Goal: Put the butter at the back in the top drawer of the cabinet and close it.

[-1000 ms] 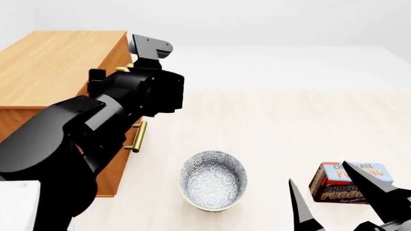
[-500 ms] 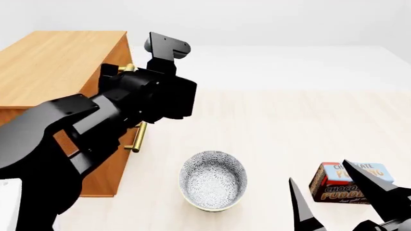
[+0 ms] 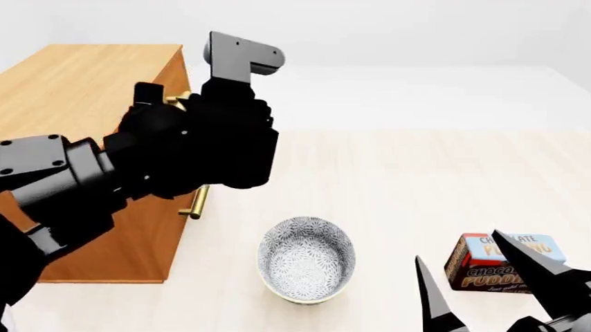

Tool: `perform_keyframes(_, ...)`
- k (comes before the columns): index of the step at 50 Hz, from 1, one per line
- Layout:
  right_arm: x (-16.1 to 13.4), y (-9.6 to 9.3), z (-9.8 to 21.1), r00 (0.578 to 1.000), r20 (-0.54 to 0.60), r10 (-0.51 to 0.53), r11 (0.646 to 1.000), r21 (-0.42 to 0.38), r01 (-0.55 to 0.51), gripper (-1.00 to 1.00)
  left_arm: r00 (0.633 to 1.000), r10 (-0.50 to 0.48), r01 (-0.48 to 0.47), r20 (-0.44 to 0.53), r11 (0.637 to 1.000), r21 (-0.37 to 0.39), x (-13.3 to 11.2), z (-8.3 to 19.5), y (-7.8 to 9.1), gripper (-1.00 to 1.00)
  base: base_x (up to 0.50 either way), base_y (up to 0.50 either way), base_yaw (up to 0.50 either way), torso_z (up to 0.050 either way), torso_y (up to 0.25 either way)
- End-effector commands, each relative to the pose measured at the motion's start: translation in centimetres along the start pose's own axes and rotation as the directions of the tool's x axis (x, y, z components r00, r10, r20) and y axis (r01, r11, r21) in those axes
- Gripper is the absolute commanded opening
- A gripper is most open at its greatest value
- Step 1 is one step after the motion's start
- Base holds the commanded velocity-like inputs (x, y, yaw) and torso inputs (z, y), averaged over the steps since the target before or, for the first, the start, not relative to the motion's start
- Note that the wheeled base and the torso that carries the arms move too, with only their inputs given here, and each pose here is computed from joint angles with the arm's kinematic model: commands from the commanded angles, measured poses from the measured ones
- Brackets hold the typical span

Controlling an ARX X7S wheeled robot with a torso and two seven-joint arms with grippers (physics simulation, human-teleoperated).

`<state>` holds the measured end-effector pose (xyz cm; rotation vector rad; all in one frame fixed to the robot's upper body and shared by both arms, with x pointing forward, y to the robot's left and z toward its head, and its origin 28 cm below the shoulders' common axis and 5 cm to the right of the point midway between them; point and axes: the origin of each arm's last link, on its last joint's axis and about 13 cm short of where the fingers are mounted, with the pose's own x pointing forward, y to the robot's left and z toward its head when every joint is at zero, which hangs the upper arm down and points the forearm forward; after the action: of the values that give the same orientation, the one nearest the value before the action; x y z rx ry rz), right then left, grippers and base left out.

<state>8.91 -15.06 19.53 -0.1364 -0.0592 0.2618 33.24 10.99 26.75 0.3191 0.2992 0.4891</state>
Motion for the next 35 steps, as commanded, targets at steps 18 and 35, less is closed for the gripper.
perform_keyframes(18, 0.5, -0.3, 0.4, 0.999, -0.026, 0.018, 1.000, 0.017, -0.017, 1.00, 0.922, -0.329, 0.347, 0.205, 0.936, -0.063, -6.4, -4.2, 8.5, 1.00, 0.00, 0.00, 0.00, 0.000, 0.000)
perform_keyframes(35, 0.6, -0.3, 0.6, 0.997, -0.019, 0.081, 0.996, 0.032, -0.081, 1.00, 0.831, -0.440, 0.491, 0.341, 0.868, -0.073, -8.6, -8.6, 14.0, 1.00, 0.00, 0.00, 0.00, 0.000, 0.000)
